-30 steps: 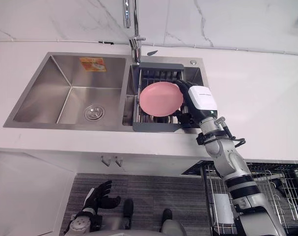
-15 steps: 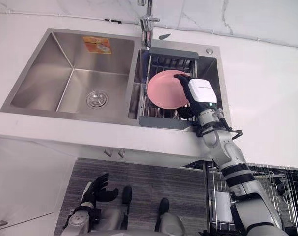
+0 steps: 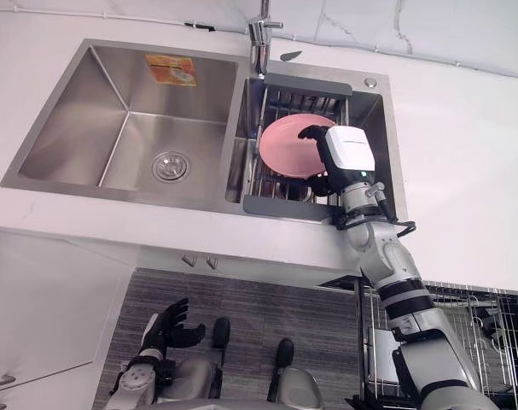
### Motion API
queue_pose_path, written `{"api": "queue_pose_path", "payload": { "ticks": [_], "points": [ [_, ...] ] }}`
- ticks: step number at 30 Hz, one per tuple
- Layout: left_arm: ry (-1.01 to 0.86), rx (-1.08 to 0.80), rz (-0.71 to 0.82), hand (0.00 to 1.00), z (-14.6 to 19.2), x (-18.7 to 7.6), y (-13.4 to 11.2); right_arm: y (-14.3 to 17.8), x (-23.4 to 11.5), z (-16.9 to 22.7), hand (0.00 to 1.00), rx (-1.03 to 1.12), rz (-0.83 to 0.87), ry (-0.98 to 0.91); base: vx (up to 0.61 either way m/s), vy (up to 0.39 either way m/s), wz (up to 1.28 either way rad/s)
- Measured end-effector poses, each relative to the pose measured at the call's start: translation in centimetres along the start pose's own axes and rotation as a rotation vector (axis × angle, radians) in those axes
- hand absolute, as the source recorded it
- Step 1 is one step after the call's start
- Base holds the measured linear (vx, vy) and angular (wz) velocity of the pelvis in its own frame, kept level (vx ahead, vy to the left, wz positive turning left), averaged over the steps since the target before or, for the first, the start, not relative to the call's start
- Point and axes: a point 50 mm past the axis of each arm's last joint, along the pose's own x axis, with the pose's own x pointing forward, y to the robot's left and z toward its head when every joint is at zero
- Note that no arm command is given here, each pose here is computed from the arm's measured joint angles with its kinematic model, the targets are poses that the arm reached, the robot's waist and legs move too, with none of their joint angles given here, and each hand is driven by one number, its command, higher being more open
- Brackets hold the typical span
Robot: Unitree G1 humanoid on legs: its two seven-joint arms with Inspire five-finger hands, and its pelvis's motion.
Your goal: Walk over to the sink, pick up the cup, carry it to the dishwasher, place the cup inside the dishwasher, then close the dishwasher door
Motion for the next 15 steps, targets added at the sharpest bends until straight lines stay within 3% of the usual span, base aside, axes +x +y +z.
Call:
{"api": "queue_pose_path", "payload": {
  "ticks": [15],
  "points": [
    [-0.015, 0.017, -0.011, 0.9, 0.4, 0.2, -0.1, 0.2, -0.2, 1.7, 0.3, 0.137, -0.046, -0.033, 0.0, 0.0, 0.0]
  ]
}}
